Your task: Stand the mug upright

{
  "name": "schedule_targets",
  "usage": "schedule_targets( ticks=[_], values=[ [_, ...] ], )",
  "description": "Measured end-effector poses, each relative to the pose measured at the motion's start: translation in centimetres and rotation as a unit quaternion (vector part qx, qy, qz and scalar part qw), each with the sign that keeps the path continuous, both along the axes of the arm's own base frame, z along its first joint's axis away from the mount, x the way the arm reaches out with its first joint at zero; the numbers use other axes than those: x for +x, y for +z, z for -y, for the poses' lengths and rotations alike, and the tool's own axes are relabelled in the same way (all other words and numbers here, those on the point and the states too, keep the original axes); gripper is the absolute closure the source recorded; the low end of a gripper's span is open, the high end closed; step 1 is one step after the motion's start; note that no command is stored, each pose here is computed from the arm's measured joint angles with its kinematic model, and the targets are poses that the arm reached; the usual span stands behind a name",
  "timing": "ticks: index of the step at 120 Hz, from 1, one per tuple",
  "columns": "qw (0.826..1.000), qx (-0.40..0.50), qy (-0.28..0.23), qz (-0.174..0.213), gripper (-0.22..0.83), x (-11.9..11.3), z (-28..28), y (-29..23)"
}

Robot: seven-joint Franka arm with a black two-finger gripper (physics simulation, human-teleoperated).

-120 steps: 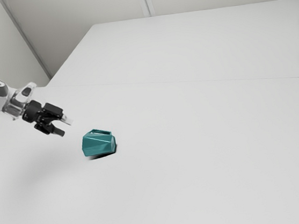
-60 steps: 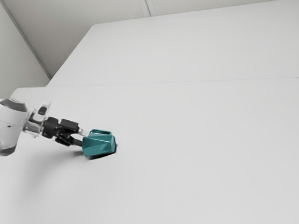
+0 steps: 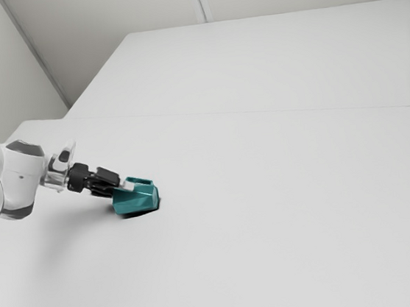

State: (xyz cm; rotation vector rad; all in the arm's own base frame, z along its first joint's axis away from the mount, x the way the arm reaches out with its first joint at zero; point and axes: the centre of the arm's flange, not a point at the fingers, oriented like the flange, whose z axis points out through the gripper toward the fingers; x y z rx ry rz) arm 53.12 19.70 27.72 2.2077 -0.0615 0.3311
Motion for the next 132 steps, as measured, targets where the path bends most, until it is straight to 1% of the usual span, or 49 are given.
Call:
schedule_targets(
  ticks=[9,23,42,56,64,71,81,88,97,104,111,118,126,132],
  values=[
    [1.000,0.001,-0.003,0.005,0.55,0.0,0.0,0.1],
    [1.000,0.003,-0.009,0.015,0.64,0.2,0.2,0.5],
    [0.999,0.008,-0.026,0.035,0.73,0.7,1.3,2.1],
    [0.997,0.020,-0.048,0.064,0.75,1.1,2.7,5.4],
    [0.993,0.040,-0.072,0.080,0.76,1.4,4.1,7.8],
    [0.988,0.072,-0.107,0.088,0.77,1.7,6.3,10.2],
    [0.975,0.134,-0.158,0.084,0.77,2.0,9.0,12.4],
    [0.961,0.185,-0.188,0.078,0.78,2.3,10.4,14.0],
    [0.935,0.264,-0.228,0.067,0.78,3.1,12.6,16.1],
    [0.915,0.315,-0.247,0.058,0.78,3.7,14.4,17.2],
    [0.897,0.357,-0.257,0.049,0.78,4.1,16.4,17.8],
    [0.884,0.387,-0.258,0.043,0.78,4.4,18.4,17.9],
    [0.874,0.416,-0.249,0.042,0.78,4.7,20.3,17.6],
    [0.870,0.431,-0.237,0.042,0.78,4.8,21.5,17.2]
  ],
)
